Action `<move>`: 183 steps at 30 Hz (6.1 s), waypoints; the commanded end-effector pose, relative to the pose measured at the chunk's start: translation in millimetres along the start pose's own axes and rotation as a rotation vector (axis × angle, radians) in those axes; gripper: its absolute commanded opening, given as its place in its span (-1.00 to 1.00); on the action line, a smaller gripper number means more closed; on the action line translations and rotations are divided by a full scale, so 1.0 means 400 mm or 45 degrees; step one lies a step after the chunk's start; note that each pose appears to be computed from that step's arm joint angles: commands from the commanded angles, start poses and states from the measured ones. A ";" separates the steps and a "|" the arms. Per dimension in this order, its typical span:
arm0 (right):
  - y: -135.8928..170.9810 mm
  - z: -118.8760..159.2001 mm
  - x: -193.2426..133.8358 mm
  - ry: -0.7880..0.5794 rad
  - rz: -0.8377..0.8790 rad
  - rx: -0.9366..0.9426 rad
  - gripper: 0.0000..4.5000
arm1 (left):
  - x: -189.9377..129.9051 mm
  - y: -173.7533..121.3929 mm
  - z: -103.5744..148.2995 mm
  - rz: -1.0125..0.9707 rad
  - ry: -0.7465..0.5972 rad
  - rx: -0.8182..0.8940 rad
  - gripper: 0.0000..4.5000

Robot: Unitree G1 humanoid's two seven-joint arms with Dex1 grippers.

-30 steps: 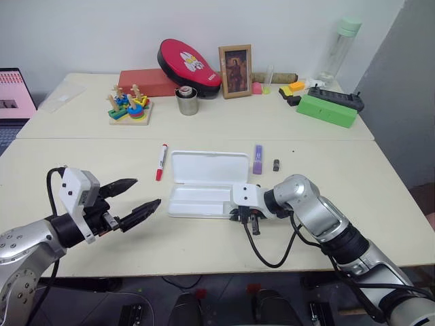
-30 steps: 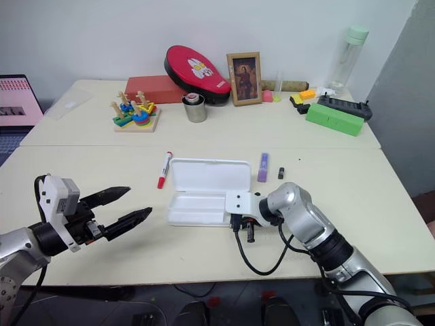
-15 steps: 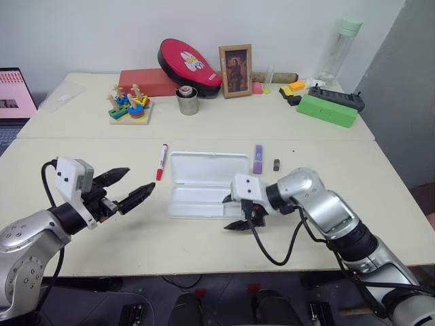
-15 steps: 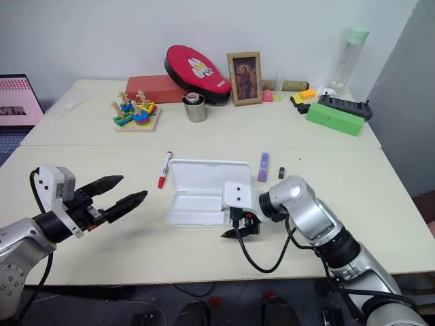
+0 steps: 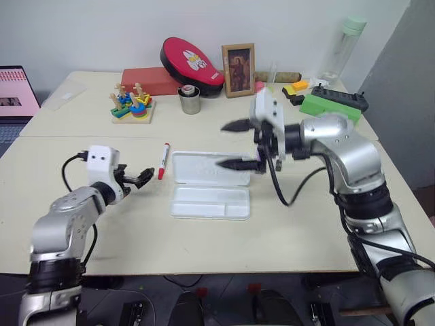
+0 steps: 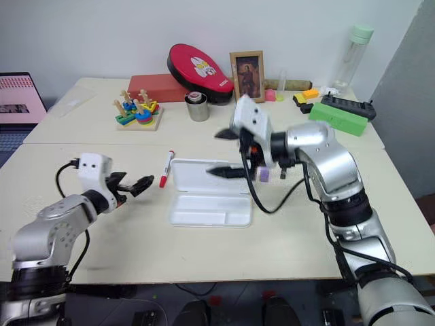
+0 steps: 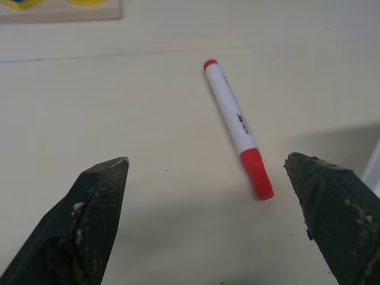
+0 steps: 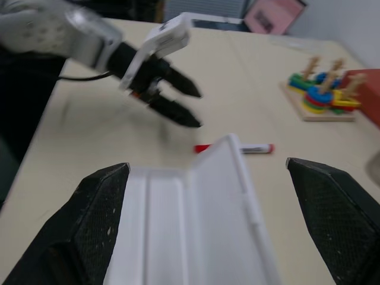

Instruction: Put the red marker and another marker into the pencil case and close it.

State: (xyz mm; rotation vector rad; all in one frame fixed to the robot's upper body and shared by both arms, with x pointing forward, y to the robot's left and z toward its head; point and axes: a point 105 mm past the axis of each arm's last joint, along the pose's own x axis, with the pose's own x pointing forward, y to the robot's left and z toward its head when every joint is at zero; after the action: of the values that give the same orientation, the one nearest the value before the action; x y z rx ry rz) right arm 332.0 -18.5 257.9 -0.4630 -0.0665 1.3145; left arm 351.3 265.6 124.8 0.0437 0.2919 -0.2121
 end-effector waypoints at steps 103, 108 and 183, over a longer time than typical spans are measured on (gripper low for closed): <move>0.079 -0.091 -0.193 0.022 -0.246 0.281 1.00 | 0.019 -0.351 0.047 -1.324 0.178 1.072 0.28; 0.003 -0.120 -0.206 0.043 -0.478 0.341 1.00 | 0.004 -0.380 0.102 -1.316 0.013 0.870 0.73; 0.029 -0.034 0.032 0.007 -0.058 0.161 -0.51 | -0.211 -0.149 0.119 -0.792 -0.108 0.485 1.00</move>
State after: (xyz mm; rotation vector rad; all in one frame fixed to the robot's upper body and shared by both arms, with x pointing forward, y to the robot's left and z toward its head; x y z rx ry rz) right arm 357.2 -25.9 234.7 -0.2690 0.0329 1.1378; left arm 282.2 212.7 178.2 0.2591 0.2174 -0.8757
